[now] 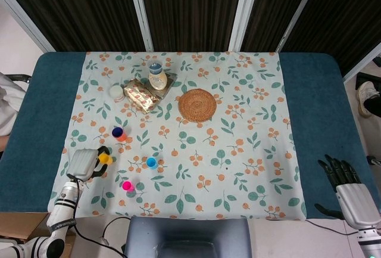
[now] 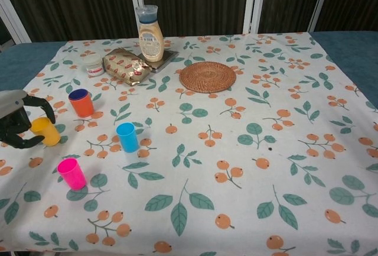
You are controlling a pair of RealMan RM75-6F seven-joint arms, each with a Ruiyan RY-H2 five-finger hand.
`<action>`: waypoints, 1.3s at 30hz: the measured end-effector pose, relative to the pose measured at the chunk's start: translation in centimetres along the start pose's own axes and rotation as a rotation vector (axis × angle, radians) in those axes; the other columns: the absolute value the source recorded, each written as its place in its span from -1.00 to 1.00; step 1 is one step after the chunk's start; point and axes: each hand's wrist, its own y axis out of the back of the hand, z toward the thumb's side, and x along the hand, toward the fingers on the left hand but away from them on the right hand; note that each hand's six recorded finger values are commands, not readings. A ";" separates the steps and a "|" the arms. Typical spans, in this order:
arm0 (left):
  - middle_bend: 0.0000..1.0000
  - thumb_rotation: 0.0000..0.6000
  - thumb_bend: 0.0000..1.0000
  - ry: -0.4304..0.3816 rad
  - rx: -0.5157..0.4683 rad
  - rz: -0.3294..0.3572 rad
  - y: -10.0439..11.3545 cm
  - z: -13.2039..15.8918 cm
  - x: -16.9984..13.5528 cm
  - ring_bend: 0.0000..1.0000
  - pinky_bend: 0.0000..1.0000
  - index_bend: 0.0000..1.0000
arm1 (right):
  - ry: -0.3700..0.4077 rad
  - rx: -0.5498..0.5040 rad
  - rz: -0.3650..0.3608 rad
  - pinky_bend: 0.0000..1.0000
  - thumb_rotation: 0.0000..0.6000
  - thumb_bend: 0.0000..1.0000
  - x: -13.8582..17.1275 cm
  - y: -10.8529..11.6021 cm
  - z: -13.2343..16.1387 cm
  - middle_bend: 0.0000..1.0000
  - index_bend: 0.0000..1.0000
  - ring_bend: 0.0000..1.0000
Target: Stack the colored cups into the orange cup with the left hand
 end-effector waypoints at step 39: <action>1.00 1.00 -0.25 0.028 -0.032 0.137 4.8 4.2 7.1 1.00 1.00 0.08 | -0.012 -0.009 -0.009 -1.00 1.00 -0.63 -0.2 0.4 -0.4 -1.00 -1.00 -1.00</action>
